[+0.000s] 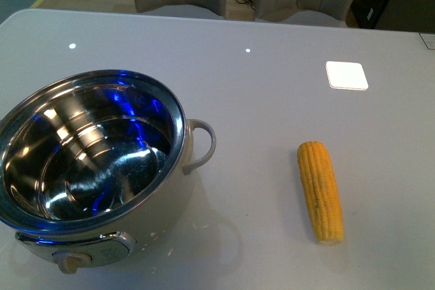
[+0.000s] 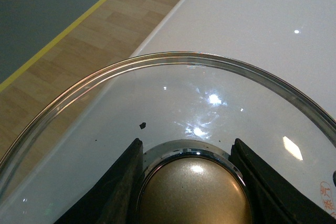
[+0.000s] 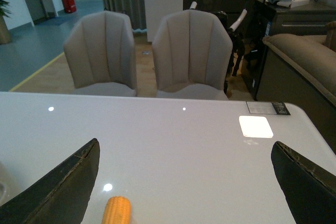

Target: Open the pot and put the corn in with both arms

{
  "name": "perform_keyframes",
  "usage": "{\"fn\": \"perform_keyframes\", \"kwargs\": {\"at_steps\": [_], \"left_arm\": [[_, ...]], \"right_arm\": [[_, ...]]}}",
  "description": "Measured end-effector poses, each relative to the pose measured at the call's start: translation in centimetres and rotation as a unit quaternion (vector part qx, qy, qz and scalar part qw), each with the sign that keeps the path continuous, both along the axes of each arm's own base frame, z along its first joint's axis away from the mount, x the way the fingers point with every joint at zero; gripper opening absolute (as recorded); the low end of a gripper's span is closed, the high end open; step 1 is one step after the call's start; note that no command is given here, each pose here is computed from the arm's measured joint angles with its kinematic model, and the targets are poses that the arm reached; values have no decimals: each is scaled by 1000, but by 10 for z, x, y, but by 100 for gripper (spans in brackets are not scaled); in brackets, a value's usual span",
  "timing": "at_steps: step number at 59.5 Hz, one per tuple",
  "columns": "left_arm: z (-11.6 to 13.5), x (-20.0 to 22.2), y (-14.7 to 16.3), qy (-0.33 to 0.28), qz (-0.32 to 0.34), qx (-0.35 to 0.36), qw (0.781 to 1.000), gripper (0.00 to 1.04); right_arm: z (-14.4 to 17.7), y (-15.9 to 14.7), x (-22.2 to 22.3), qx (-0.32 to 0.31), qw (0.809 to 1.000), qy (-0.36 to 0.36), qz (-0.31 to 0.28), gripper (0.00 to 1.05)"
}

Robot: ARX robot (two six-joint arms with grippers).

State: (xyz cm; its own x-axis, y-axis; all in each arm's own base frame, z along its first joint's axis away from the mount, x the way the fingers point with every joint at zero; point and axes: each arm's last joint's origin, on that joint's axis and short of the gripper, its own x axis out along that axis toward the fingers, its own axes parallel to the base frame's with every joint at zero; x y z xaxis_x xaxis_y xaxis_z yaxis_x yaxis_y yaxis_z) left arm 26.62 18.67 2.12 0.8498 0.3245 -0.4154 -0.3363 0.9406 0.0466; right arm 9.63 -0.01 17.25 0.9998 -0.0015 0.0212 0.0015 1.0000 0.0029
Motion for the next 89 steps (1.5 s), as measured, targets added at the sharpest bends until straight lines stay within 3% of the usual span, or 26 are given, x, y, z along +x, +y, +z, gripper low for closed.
{"fn": "perform_keyframes", "kwargs": {"at_steps": [23,47,85,89], "left_arm": [[-36,33,-3,-5,-26,-16,1000,44],[-68,34,0,4,-21,-22,1000,44],[-80,31,3,-15,-18,-13,1000,44],[-80,31,3,-17,-17,-17,1000,51]], "right_arm": [[0,0,0,0,1000,0,0,96],[0,0,0,0,1000,0,0,96],[0,0,0,0,1000,0,0,96],[0,0,0,0,1000,0,0,96]]}}
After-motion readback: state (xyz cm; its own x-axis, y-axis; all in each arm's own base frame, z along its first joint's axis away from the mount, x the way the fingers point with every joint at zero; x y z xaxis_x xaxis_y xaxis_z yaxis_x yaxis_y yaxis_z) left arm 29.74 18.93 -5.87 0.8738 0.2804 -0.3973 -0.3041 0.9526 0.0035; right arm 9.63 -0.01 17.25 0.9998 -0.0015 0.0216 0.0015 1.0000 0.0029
